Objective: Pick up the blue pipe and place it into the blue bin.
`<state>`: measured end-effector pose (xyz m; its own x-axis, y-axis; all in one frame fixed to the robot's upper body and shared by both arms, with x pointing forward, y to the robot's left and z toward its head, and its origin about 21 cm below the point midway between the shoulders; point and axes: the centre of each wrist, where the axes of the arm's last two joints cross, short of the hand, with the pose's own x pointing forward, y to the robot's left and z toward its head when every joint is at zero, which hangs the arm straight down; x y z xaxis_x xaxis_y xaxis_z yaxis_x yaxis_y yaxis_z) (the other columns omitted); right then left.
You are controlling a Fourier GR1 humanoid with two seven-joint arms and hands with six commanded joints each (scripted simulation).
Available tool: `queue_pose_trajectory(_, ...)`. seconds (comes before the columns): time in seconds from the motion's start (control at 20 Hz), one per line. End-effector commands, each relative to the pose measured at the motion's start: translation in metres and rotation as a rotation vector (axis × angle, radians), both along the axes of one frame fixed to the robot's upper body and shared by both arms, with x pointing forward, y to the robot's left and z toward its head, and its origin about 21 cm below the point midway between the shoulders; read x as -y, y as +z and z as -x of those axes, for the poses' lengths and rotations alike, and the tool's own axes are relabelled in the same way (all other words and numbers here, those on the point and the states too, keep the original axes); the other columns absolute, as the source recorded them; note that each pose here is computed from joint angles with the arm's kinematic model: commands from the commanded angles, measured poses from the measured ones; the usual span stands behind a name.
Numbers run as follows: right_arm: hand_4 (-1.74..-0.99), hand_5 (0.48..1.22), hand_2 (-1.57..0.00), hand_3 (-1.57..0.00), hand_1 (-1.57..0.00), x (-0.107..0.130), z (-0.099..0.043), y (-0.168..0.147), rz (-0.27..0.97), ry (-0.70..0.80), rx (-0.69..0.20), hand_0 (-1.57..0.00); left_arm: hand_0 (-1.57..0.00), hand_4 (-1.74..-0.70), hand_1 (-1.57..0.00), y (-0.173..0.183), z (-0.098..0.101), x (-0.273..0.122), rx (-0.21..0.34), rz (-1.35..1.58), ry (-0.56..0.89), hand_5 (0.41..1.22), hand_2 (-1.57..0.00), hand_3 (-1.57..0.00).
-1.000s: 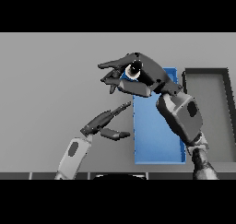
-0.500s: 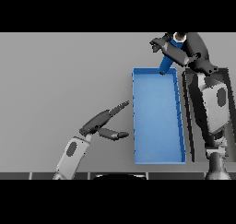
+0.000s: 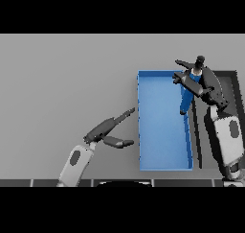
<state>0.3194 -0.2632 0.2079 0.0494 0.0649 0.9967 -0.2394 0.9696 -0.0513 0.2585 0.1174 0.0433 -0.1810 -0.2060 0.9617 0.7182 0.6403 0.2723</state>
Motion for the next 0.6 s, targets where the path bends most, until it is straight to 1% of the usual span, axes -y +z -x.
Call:
queue_pose_trajectory(0.0, -1.741, 1.221, -1.57, -1.57, -1.57, 0.003, 0.002, -0.006, 0.017, -0.032, -0.023, -1.57, 0.00, -0.88, 0.00, 0.000, 0.000, -0.001, 0.002, -0.005, 0.008, 0.428, 0.00, 0.00)
queue_pose_trajectory(0.1, -1.741, 1.221, -1.57, -1.57, -1.57, -0.001, 0.008, -0.023, 0.054, -0.098, -0.093, -1.57, 0.00, -0.88, 0.00, 0.002, 0.000, -0.003, 0.011, -0.002, 0.005, 0.425, 0.00, 0.00)
queue_pose_trajectory(0.15, -1.741, 1.221, -1.57, -1.51, -1.57, 0.001, 0.010, -0.029, 0.067, -0.131, -0.126, -1.57, 0.00, -0.89, 0.00, 0.002, 0.000, -0.003, 0.010, -0.001, 0.006, 0.423, 0.00, 0.00)
queue_pose_trajectory(0.2, -1.741, 1.221, -1.57, -1.52, -1.57, -0.001, 0.012, -0.038, 0.071, -0.152, -0.161, -1.57, 0.00, -0.89, 0.00, 0.003, -0.001, 0.000, 0.007, -0.004, 0.005, 0.422, 0.00, 0.00)
queue_pose_trajectory(0.25, -1.741, 1.221, -1.57, -1.26, -1.57, 0.000, 0.014, -0.043, 0.085, -0.173, -0.191, -1.57, 0.00, -0.89, 0.00, 0.004, 0.001, -0.001, 0.014, 0.005, 0.003, 0.420, 0.00, 0.00)
queue_pose_trajectory(0.4, -1.741, 1.221, -1.57, -0.91, -1.57, 0.000, 0.018, -0.063, 0.162, -0.223, -0.290, -1.57, 0.00, -0.88, 0.00, 0.003, 0.002, -0.003, 0.014, -0.008, 0.003, 0.421, 0.00, 0.00)
queue_pose_trajectory(0.45, -1.741, 1.221, -1.57, -0.85, -1.55, -0.001, 0.015, -0.069, 0.180, -0.248, -0.328, -1.57, 0.00, -0.88, 0.00, 0.002, 0.002, -0.002, 0.010, -0.013, 0.003, 0.421, 0.00, 0.00)
queue_pose_trajectory(0.5, -1.678, 1.221, -1.34, -0.79, -1.34, -0.006, 0.012, -0.072, 0.208, -0.243, -0.338, -1.46, 0.00, -0.88, 0.00, 0.000, 0.003, -0.004, 0.013, -0.019, 0.002, 0.421, 0.00, 0.00)
queue_pose_trajectory(0.55, -1.592, 1.221, -1.07, -0.63, -1.07, -0.006, 0.011, -0.074, 0.235, -0.244, -0.350, -1.17, 0.00, -0.88, 0.00, 0.002, 0.004, -0.002, 0.015, -0.010, 0.002, 0.422, 0.00, 0.00)
